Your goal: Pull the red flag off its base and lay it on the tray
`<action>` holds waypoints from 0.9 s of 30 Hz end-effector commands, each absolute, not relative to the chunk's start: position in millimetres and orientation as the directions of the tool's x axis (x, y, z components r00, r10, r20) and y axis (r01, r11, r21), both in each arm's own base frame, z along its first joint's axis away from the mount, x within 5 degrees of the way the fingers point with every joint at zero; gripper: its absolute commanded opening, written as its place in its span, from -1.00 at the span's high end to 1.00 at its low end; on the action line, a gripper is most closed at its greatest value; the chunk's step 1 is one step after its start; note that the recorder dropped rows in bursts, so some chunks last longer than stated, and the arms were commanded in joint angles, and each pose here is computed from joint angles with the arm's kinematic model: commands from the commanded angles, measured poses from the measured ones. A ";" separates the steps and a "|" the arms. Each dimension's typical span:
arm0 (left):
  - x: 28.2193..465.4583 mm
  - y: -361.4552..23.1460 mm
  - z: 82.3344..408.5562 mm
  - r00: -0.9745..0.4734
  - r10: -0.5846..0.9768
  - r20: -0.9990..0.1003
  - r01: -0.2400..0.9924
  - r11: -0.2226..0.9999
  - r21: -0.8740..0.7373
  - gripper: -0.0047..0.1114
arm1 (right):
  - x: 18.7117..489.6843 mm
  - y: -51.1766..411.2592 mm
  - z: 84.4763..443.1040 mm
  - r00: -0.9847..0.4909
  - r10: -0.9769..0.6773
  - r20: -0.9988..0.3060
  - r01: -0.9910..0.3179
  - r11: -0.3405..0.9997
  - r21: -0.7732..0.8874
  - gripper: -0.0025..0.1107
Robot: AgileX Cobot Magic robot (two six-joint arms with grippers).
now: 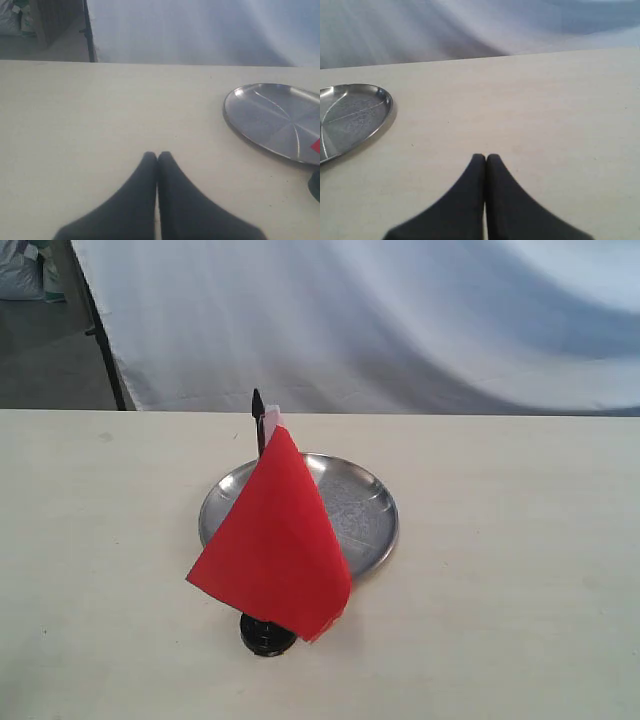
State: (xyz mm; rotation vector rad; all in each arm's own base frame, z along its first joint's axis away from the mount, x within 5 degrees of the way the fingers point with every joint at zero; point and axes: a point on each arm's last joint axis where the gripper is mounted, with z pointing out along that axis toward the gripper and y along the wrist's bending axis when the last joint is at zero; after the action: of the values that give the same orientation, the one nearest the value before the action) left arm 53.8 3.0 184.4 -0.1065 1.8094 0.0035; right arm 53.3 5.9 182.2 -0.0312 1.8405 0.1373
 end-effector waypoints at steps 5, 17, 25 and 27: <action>53.8 2.9 183.9 -0.230 -0.076 -0.970 -0.075 0.995 -0.060 0.92 | 53.2 5.9 182.4 -0.257 0.047 -0.965 -0.096 0.993 0.074 0.96; 53.8 2.9 183.9 -0.230 -0.076 -0.970 -0.075 0.995 -0.060 0.92 | 56.0 6.7 201.5 -0.050 0.067 -0.997 -0.117 0.991 0.072 0.96; 53.8 2.9 183.9 -0.230 -0.076 -0.970 -0.075 0.995 -0.060 0.92 | 55.9 7.0 210.5 0.034 0.191 -0.981 -0.132 0.974 0.185 0.96; 53.8 2.9 183.9 -0.230 -0.076 -0.970 -0.075 0.995 -0.060 0.92 | 55.9 7.2 210.6 0.006 0.380 -0.925 -0.139 0.917 0.375 0.96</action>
State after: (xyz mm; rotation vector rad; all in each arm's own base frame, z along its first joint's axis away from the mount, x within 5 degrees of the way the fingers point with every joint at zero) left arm 53.8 3.0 184.4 -0.1065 1.8094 0.0035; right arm 56.4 7.0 209.8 0.0825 1.5365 0.2807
